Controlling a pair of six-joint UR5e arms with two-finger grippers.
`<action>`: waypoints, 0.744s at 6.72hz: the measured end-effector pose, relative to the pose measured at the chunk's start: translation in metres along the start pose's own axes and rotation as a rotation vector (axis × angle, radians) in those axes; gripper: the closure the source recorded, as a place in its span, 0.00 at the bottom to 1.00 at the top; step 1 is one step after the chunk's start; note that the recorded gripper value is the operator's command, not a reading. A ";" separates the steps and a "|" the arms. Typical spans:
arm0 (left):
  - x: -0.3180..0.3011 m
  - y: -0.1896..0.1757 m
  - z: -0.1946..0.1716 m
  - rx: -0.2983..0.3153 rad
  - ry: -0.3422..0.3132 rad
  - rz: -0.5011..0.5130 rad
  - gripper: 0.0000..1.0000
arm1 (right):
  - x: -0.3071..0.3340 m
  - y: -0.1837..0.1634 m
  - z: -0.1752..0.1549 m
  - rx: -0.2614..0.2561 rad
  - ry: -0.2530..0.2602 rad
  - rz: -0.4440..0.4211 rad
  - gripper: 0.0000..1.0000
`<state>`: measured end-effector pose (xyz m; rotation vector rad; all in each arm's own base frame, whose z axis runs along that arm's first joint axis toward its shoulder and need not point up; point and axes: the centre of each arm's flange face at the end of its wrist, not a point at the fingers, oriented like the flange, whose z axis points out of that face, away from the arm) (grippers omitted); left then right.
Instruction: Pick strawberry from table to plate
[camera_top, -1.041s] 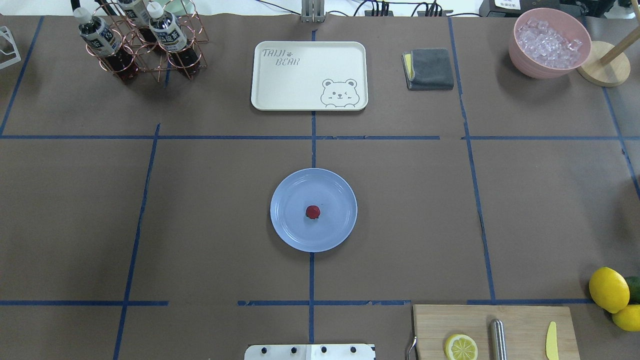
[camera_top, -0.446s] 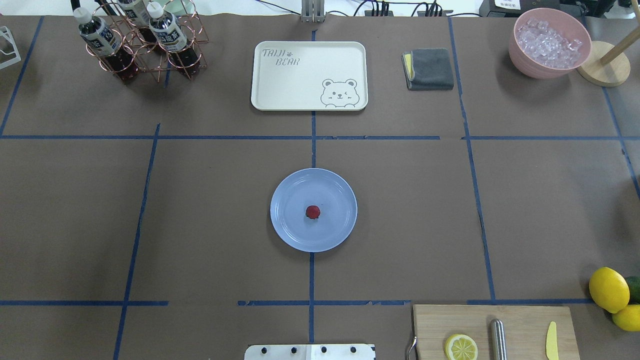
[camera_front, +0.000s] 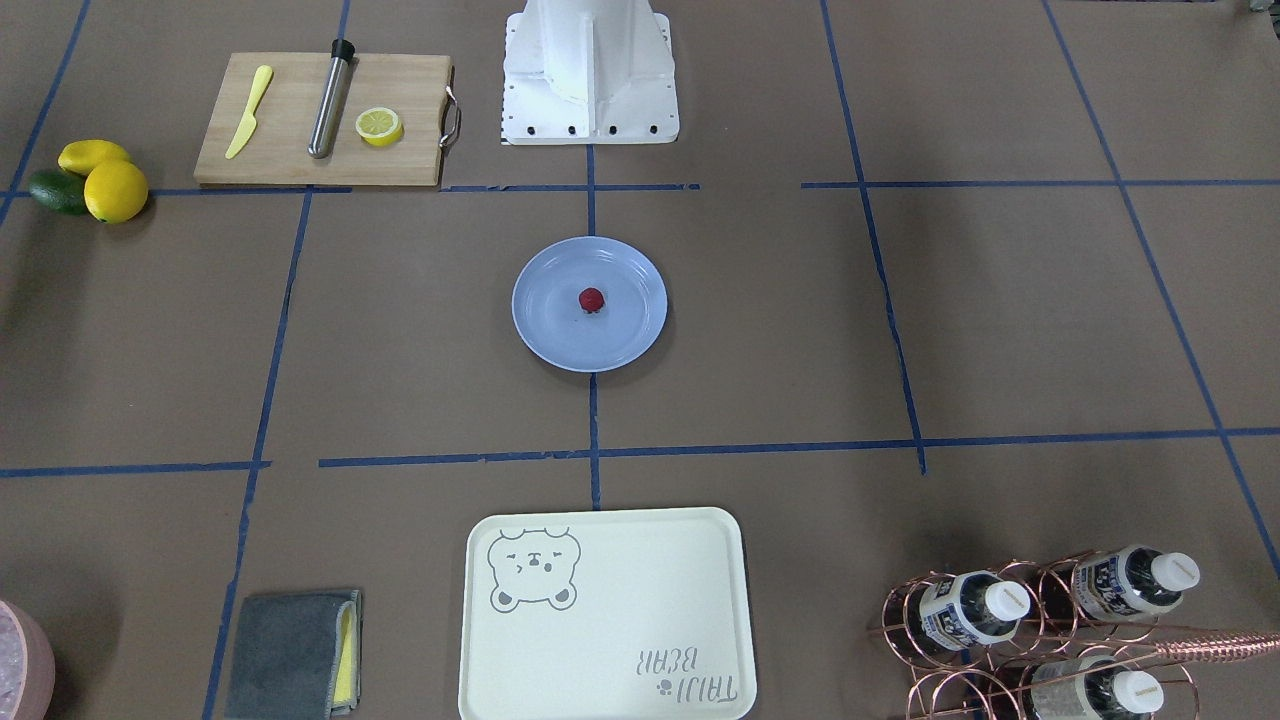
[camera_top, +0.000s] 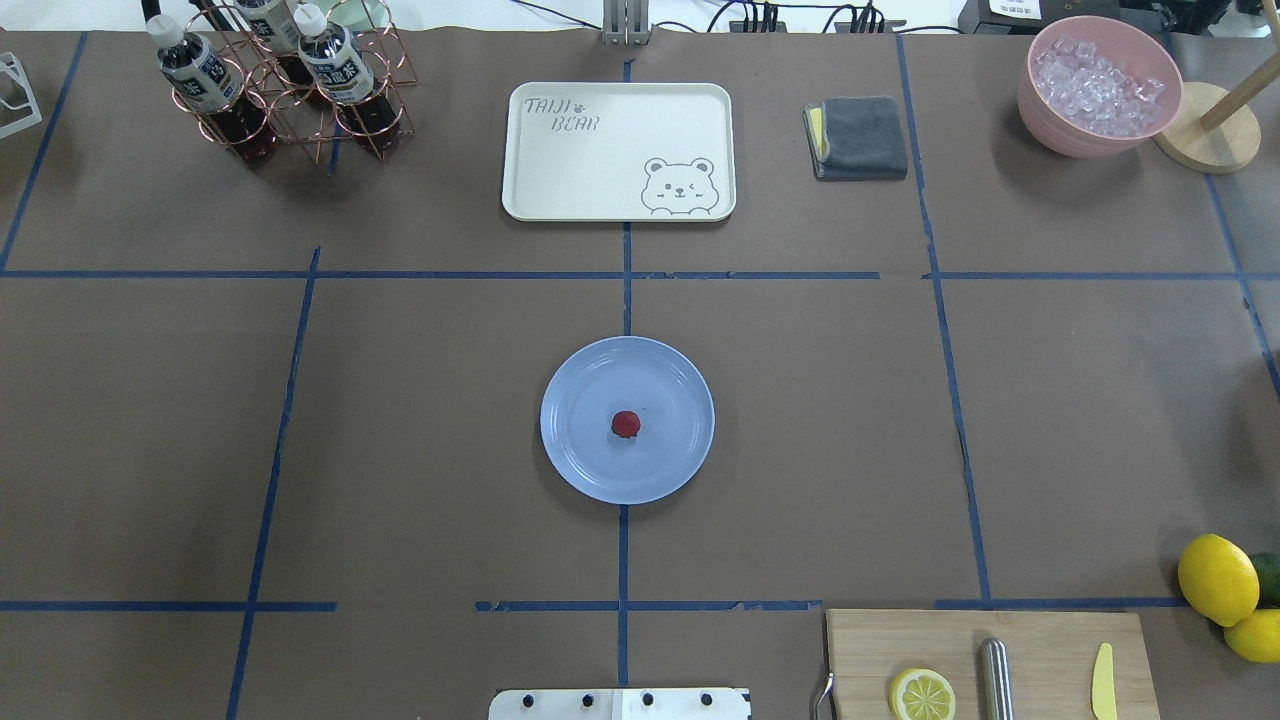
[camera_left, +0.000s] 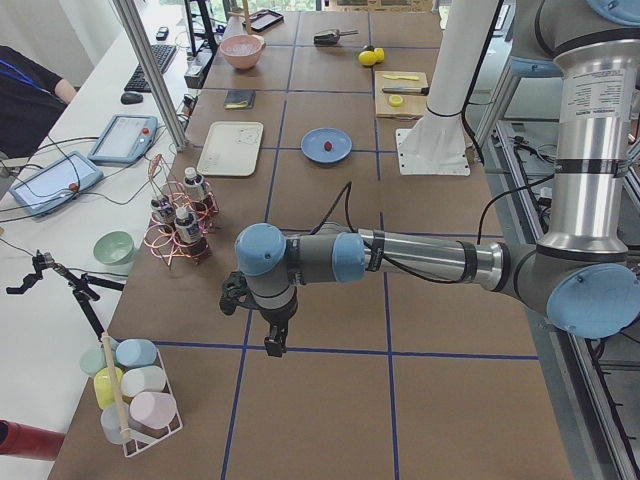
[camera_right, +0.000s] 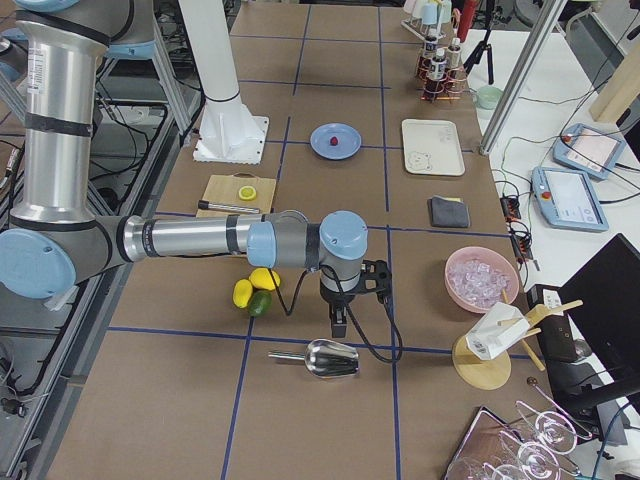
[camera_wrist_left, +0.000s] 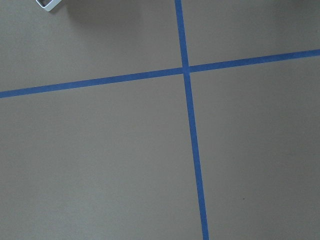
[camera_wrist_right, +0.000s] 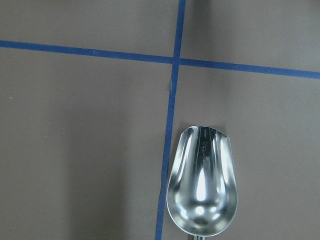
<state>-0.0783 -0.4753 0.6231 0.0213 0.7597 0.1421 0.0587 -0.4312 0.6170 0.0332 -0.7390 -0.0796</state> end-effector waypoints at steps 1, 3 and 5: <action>0.001 -0.001 -0.001 0.002 -0.001 0.003 0.00 | 0.000 -0.001 0.000 0.001 0.000 0.000 0.00; 0.002 -0.002 -0.002 0.005 -0.002 0.008 0.00 | 0.000 -0.002 0.000 0.001 0.000 0.001 0.00; 0.003 -0.002 -0.003 0.007 -0.001 0.010 0.00 | 0.000 -0.002 0.000 0.000 0.000 0.001 0.00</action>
